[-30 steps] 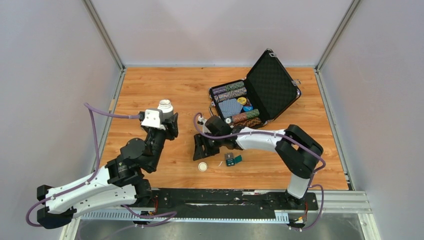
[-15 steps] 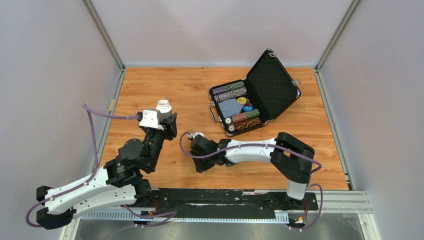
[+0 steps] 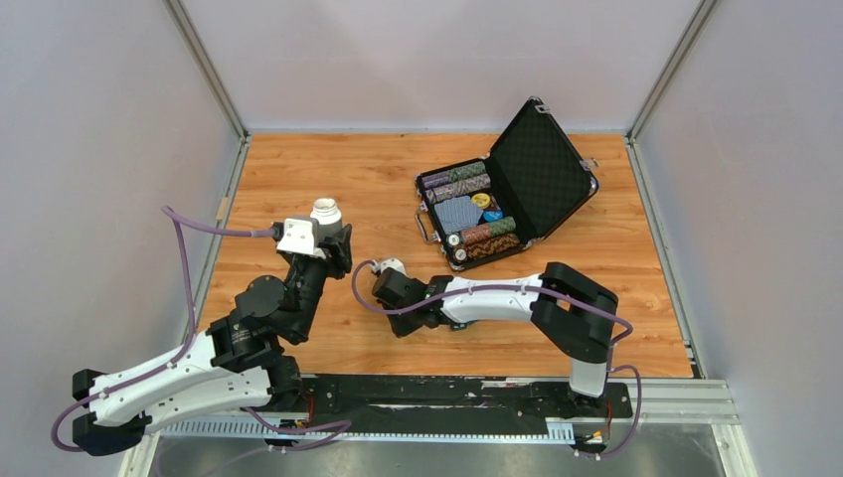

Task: Sort the pills into containers

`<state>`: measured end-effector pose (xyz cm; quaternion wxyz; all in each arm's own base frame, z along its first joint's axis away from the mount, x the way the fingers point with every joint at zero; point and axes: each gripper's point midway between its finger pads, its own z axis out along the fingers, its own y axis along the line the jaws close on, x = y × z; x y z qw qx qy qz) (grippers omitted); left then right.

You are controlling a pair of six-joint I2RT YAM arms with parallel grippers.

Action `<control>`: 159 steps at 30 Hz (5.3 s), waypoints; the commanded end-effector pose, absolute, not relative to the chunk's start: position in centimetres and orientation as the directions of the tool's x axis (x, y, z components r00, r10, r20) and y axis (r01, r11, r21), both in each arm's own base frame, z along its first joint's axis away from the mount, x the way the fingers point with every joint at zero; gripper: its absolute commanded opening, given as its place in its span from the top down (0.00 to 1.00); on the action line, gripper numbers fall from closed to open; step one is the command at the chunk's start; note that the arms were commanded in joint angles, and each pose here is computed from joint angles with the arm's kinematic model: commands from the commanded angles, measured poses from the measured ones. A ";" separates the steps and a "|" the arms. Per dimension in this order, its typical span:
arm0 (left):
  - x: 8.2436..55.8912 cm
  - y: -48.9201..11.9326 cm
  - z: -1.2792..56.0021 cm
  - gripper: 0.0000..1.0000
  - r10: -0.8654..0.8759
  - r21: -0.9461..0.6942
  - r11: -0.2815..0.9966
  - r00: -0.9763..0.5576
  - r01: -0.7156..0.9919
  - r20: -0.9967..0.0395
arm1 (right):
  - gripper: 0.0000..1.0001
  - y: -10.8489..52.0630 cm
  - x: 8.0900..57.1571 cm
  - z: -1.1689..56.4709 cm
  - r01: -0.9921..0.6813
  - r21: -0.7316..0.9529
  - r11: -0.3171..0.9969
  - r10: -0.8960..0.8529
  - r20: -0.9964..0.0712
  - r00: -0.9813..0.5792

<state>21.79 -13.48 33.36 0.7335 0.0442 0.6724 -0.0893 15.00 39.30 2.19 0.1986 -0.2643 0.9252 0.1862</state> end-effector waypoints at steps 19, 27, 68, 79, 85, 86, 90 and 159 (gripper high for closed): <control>21.9 -13.6 34.4 1.00 -0.111 -0.092 0.979 0.095 0.182 -0.989 | 1.00 39.8 16.1 3.5 -0.569 0.296 0.767 -0.404 -0.467 -0.787; 21.9 -13.8 34.5 1.00 -0.119 -0.100 0.977 0.093 0.188 -0.989 | 1.00 42.6 14.0 10.6 -0.549 0.757 0.355 -0.399 -0.408 -0.821; 22.1 -14.0 34.5 1.00 -0.113 -0.096 0.978 0.086 0.184 -0.990 | 0.85 43.8 17.3 4.4 -0.148 0.941 0.304 -0.426 -0.005 -0.905; 22.0 -13.8 34.5 1.00 -0.118 -0.101 0.978 0.086 0.183 -0.989 | 0.65 43.6 18.0 5.4 -0.172 0.936 0.307 -0.402 -0.036 -0.915; 21.9 -13.7 34.5 1.00 -0.116 -0.099 0.978 0.086 0.182 -0.989 | 0.41 43.2 18.7 5.6 -0.208 0.902 0.379 -0.342 -0.072 -0.937; 21.9 -13.7 34.5 1.00 -0.115 -0.098 0.979 0.086 0.179 -0.990 | 0.38 43.1 18.9 5.7 -0.220 0.892 0.396 -0.329 -0.086 -0.940; 21.9 -13.4 34.7 1.00 -0.114 -0.097 0.980 0.091 0.173 -0.989 | 0.27 42.3 19.6 5.9 -0.265 0.825 0.499 -0.269 -0.143 -0.952; 21.6 -12.4 35.2 1.00 -0.132 -0.113 0.979 0.107 0.167 -0.985 | 0.67 37.4 14.8 2.9 -0.493 0.073 0.867 -0.416 -0.435 -0.798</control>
